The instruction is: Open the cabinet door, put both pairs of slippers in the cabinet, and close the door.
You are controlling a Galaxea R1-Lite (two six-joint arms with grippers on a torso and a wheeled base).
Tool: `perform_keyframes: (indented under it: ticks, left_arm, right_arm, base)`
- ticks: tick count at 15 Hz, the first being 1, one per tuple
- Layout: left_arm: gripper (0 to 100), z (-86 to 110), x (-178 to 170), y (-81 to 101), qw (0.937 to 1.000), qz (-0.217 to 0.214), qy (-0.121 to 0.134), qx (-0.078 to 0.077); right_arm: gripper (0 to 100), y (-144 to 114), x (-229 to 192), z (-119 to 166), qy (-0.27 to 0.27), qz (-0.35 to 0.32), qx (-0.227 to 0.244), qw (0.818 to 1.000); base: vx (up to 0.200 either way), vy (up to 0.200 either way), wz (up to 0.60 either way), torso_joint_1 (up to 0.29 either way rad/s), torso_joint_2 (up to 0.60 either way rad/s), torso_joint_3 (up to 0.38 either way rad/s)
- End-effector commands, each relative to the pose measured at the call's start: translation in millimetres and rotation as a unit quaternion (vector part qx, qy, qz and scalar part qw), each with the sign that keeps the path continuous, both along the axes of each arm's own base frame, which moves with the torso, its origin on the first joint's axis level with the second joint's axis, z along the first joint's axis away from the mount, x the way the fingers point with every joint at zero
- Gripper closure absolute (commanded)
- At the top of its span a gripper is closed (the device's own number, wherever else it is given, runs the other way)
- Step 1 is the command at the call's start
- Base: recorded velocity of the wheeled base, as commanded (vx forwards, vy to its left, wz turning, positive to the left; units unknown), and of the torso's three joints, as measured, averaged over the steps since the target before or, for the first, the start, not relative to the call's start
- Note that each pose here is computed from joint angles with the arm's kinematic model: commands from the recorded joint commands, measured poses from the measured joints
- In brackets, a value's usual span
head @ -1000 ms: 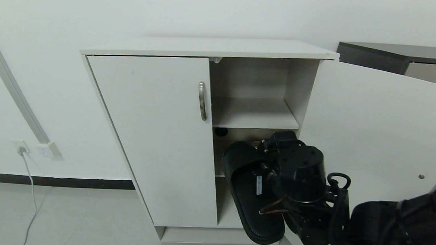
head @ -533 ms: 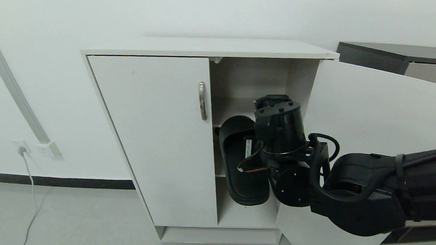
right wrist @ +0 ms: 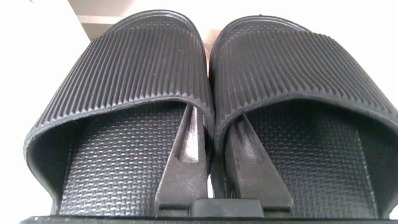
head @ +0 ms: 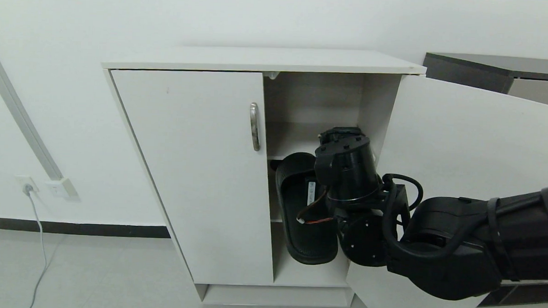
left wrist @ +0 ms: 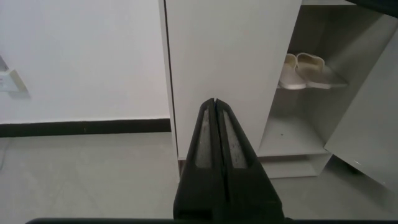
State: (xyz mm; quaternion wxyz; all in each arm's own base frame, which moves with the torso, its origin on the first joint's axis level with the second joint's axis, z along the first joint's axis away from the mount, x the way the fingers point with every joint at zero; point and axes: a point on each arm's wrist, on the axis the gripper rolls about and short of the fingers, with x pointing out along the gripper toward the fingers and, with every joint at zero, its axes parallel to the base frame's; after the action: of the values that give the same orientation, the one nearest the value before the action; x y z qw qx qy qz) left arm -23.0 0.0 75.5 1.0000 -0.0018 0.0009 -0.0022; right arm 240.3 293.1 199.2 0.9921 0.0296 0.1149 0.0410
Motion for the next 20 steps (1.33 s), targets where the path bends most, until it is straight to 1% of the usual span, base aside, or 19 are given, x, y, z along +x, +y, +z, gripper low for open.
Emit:
perform_keyframes:
  ticks: [1,3,15,19,20]
  left_arm:
    - [100,-0.1,0.1,0.0,1.0000,0.000,0.001,0.000]
    - [100,-0.1,0.1,0.0,1.0000,-0.001,0.001,0.000]
    - [100,-0.1,0.1,0.0,1.0000,0.000,0.001,0.000]
    - [100,-0.1,0.1,0.0,1.0000,0.000,0.001,0.000]
    - [100,-0.1,0.1,0.0,1.0000,0.000,0.001,0.000]
  right_arm:
    - [100,-0.2,0.1,-2.0,0.002,0.000,-0.002,1.000]
    - [100,-0.6,-0.2,1.0,-0.001,0.000,0.001,1.000]
    - [100,-0.4,-0.1,0.0,-0.001,0.000,0.001,1.000]
    - [100,-0.6,-0.4,-1.4,0.001,0.003,0.001,1.000]
    - [100,-1.0,2.4,-1.2,0.004,0.013,0.004,1.000]
  base:
    - [0.000,0.000,0.00,0.000,0.00,0.000]
    - [0.000,0.000,0.00,0.000,0.00,0.000]
    - [0.200,0.000,0.00,0.000,0.00,0.004]
    - [0.000,0.000,0.00,0.000,0.00,0.000]
    - [0.000,0.000,0.00,0.000,0.00,0.000]
